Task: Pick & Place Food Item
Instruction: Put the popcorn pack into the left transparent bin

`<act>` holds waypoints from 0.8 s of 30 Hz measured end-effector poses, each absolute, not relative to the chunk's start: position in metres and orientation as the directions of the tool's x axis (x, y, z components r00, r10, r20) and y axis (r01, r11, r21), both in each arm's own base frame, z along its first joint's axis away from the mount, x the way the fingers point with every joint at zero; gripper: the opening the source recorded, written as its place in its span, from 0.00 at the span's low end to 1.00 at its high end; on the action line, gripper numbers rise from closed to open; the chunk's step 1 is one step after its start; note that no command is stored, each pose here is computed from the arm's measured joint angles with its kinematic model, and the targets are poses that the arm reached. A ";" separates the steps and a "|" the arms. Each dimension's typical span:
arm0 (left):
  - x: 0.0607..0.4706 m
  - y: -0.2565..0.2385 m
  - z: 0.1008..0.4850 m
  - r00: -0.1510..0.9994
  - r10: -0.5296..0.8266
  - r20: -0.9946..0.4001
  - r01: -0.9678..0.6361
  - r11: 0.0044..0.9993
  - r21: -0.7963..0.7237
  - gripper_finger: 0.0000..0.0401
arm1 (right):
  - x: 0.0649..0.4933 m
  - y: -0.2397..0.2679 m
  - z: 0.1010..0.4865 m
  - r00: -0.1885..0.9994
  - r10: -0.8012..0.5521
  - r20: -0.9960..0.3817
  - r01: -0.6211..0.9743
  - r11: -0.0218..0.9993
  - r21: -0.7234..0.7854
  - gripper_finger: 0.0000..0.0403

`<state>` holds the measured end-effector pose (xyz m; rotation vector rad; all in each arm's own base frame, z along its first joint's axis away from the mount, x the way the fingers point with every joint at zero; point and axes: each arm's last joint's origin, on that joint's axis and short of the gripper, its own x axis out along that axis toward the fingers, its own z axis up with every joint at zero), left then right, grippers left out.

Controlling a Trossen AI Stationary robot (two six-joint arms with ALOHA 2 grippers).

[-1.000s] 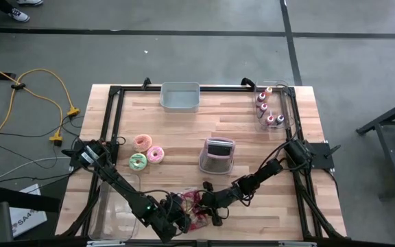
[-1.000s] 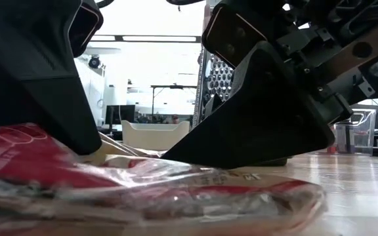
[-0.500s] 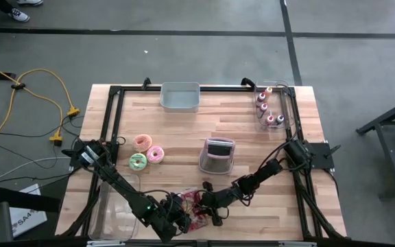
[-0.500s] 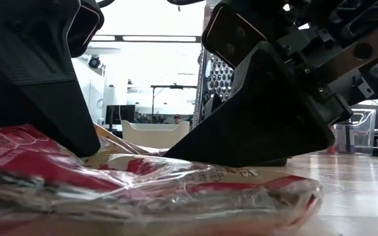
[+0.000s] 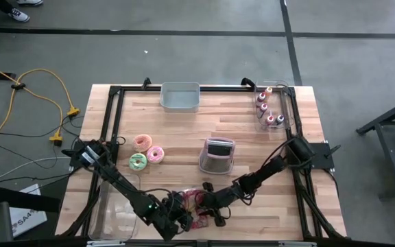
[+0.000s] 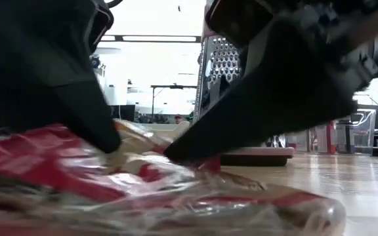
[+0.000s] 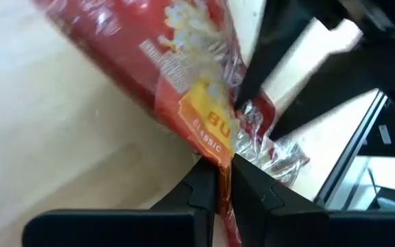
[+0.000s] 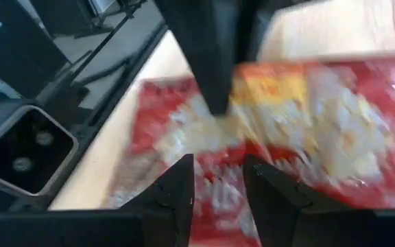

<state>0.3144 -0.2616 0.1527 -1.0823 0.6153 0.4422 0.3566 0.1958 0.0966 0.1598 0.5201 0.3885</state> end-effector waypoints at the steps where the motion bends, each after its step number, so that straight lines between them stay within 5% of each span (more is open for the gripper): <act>1: 0.315 -0.261 0.153 0.753 0.040 -0.657 -0.612 0.410 -0.676 0.07 | 0.357 0.196 0.100 0.798 0.401 -0.449 -0.323 0.915 0.242 0.28; 24: 0.314 -0.262 0.152 0.747 0.032 -0.664 -0.615 0.411 -0.673 0.07 | 0.346 0.198 0.120 0.738 0.439 -0.513 -0.376 0.898 0.227 0.28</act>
